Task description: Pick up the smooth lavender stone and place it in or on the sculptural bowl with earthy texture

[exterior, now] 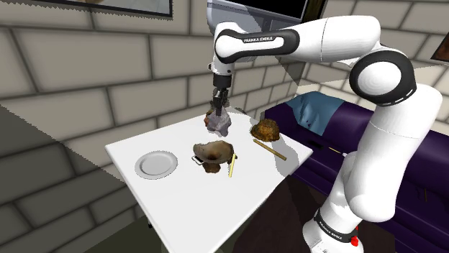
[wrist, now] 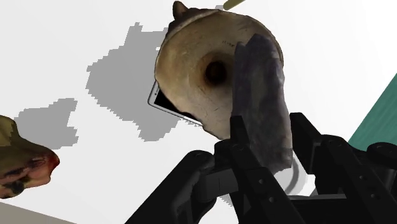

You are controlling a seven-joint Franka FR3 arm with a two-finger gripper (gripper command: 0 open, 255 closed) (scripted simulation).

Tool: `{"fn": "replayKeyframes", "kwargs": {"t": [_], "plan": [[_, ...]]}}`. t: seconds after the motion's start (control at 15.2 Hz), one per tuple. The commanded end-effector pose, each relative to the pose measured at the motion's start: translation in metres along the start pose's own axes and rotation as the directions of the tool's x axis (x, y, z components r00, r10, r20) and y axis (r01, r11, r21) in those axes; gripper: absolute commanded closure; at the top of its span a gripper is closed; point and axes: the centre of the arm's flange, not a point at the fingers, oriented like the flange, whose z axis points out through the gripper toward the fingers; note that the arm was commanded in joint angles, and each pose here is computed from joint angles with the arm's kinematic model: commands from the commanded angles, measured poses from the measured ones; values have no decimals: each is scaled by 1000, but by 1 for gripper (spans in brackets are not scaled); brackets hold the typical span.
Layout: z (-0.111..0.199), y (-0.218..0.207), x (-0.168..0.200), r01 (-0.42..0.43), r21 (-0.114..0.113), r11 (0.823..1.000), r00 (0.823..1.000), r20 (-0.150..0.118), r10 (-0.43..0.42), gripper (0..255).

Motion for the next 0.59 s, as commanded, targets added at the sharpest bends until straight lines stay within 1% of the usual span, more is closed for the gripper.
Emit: {"fn": "replayKeyframes", "kwargs": {"t": [0.0,0.53], "plan": [[10,0,0,0,0,1000,1000,-1,0,255],[52,4,3,0,0,1000,1000,-1,0,255]]}}
